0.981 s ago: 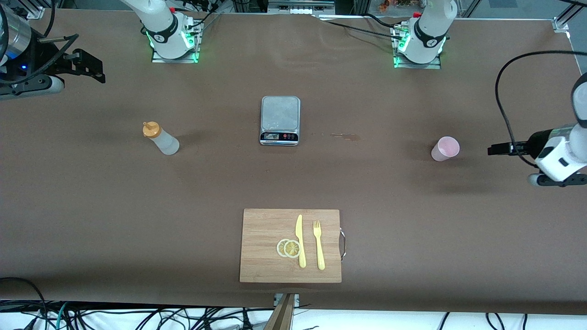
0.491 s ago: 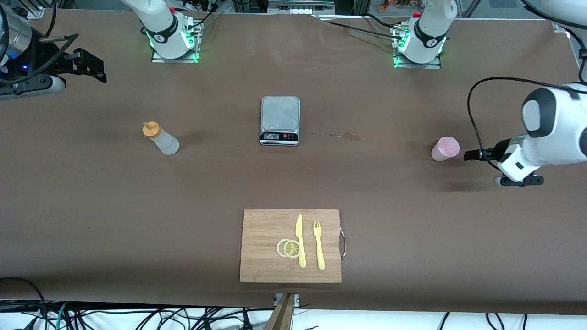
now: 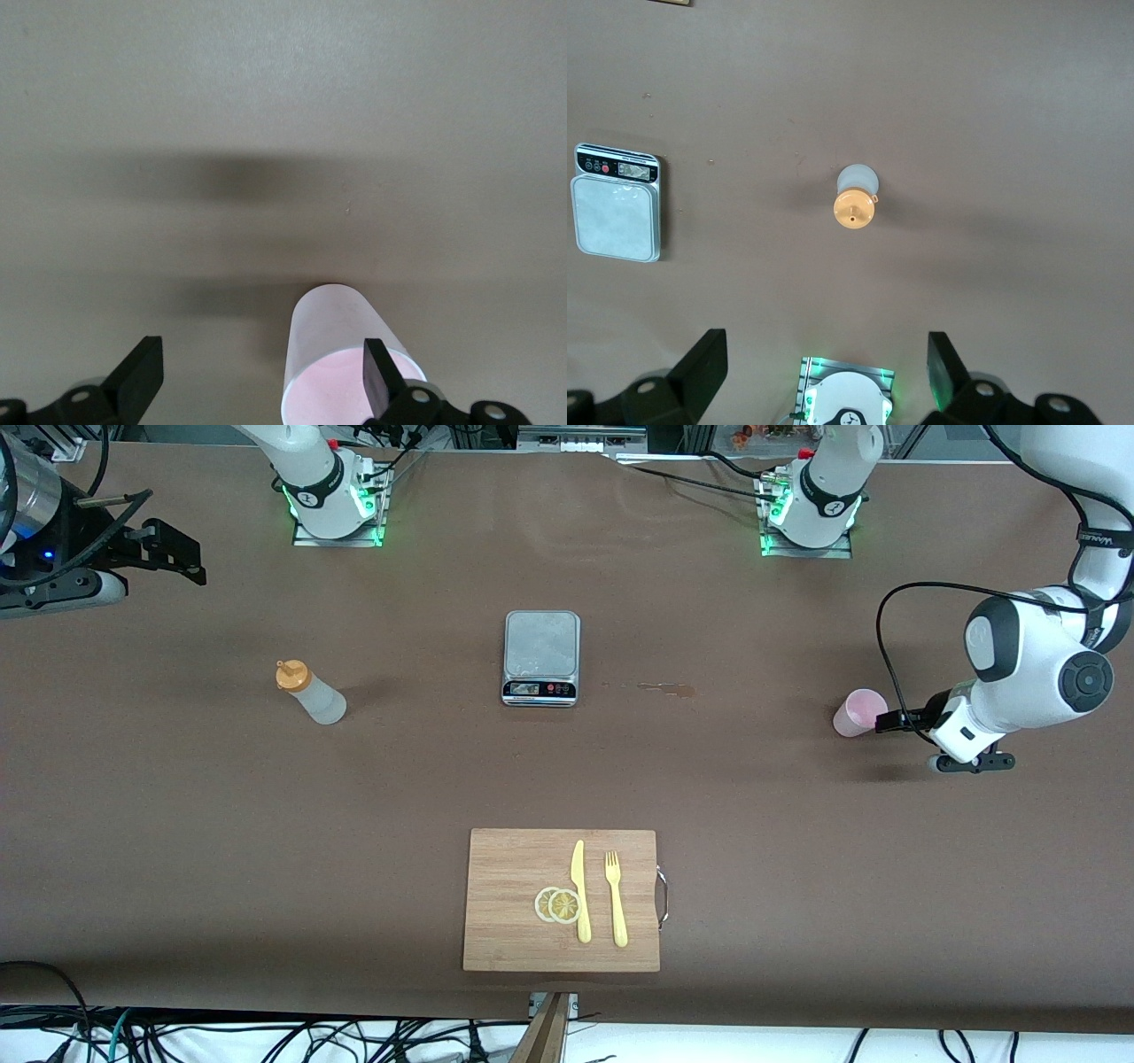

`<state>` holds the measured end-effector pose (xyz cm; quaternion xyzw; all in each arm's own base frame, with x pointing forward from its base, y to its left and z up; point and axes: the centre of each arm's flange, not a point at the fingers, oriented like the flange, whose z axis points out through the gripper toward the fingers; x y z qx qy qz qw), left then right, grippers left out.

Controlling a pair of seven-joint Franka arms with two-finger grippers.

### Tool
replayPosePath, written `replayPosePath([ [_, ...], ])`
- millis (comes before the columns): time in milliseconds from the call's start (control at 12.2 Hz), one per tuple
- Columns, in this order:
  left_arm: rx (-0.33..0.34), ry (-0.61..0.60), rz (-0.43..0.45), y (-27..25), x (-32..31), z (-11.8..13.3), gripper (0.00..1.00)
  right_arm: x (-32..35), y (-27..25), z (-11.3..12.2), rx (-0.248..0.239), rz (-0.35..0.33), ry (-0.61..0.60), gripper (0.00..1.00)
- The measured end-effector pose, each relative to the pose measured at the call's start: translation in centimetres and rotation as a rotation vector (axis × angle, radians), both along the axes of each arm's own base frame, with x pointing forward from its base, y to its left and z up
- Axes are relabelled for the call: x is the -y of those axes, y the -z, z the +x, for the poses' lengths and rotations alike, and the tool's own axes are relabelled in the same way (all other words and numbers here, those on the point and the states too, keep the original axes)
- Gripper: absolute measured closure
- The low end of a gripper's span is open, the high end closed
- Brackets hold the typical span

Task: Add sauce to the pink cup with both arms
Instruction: 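Reach the left gripper down to the pink cup and close on it, then lift the pink cup with the left gripper and carry it to the scale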

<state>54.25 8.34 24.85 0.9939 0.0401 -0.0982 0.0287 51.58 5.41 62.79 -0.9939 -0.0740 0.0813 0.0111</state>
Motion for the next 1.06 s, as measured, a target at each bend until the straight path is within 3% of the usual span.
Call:
replayPosePath([
  [736,0.01,0.063,0.019,1.4,0.5,-3.1,0.02,0.0,0.1,0.0,-0.002,0.0,0.0,0.0],
  [900,0.017,0.067,0.019,2.4,0.7,-3.9,0.06,0.0,0.2,0.0,-0.004,0.0,0.0,0.0],
  [981,0.016,0.069,0.019,2.5,0.7,-4.1,0.16,0.0,0.2,0.0,-0.005,0.0,0.0,0.0],
  [1063,0.016,0.071,0.019,2.6,0.8,-4.1,0.16,0.0,0.3,0.0,-0.005,0.0,0.0,0.0],
])
